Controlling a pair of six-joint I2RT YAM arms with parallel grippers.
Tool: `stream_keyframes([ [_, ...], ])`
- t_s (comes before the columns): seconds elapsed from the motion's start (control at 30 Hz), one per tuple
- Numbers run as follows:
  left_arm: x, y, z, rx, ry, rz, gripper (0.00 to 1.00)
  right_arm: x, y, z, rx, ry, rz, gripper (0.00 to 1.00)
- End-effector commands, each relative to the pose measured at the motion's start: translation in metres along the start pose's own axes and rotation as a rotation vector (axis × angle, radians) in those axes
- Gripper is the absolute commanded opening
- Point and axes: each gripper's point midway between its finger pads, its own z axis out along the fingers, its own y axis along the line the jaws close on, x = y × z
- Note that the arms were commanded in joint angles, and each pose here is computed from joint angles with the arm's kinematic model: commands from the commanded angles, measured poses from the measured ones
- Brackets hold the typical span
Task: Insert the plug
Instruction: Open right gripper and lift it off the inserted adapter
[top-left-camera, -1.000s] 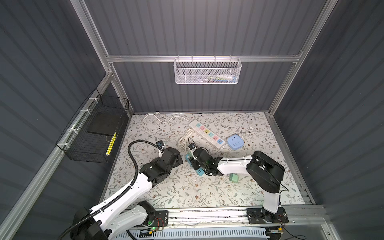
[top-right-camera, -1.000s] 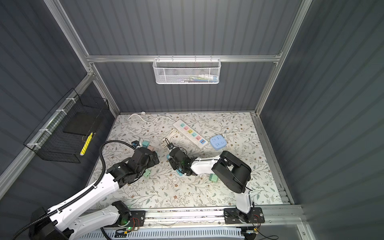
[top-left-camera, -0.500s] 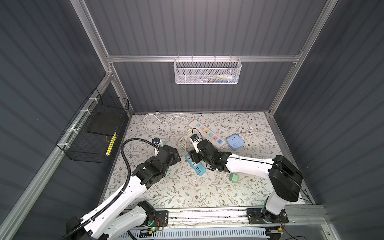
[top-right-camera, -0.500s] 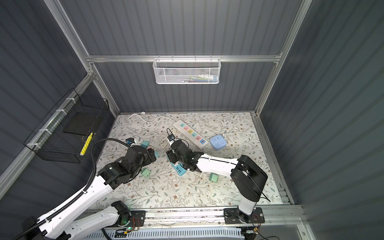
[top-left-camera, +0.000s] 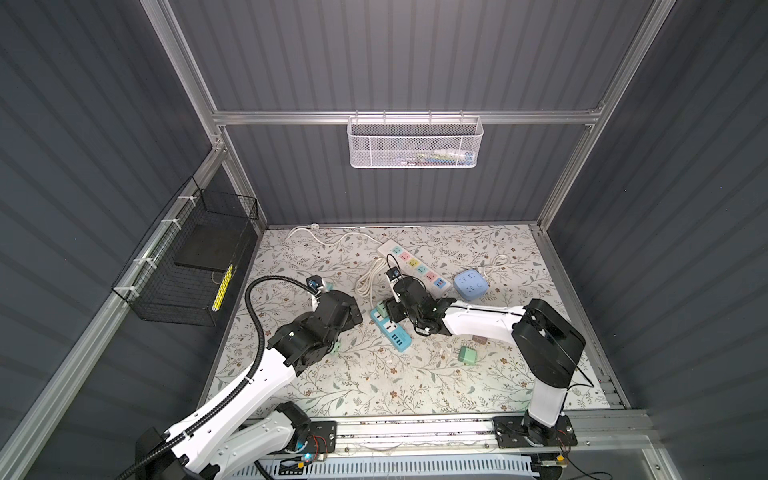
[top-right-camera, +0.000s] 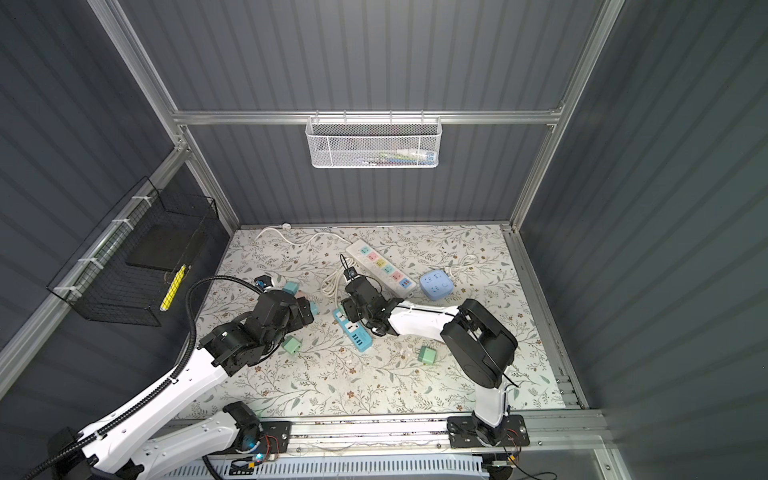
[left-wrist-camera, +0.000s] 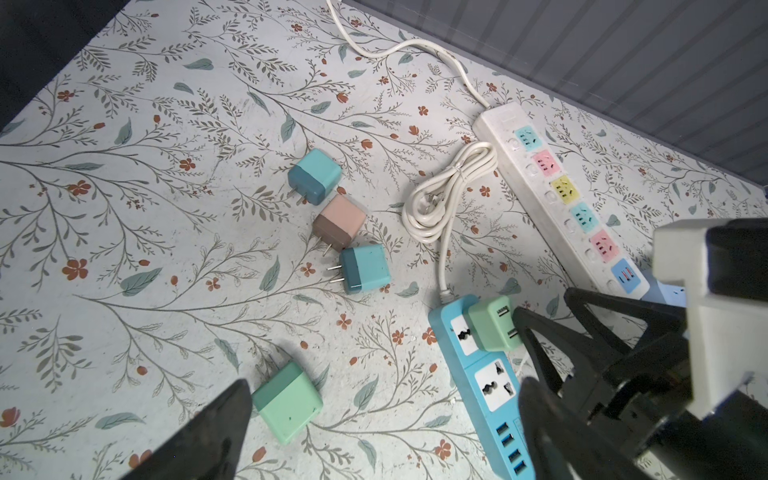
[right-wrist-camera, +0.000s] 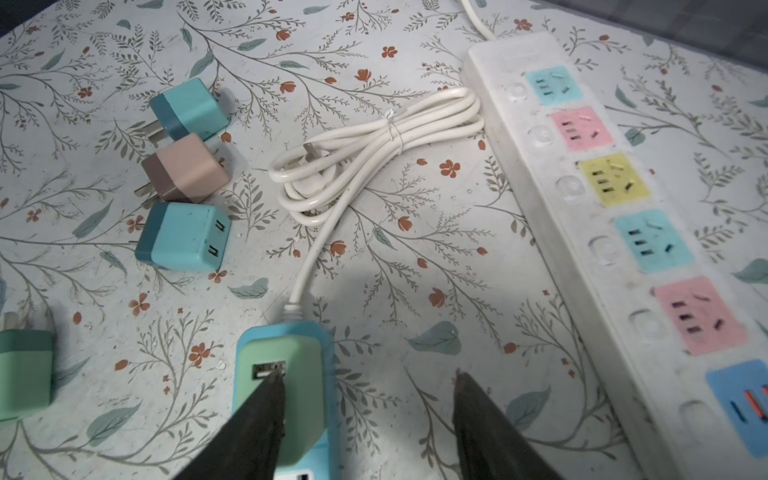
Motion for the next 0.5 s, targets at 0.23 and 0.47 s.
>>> stream_keyframes([
  [0.23, 0.000, 0.002, -0.001, -0.011, 0.008, 0.004, 1.00, -0.024, -0.006, -0.047, -0.001, -0.034, 0.003, 0.67],
  [0.47, 0.009, 0.012, -0.003, -0.059, 0.064, 0.060, 0.85, -0.045, -0.010, -0.104, -0.060, -0.136, 0.077, 0.69],
])
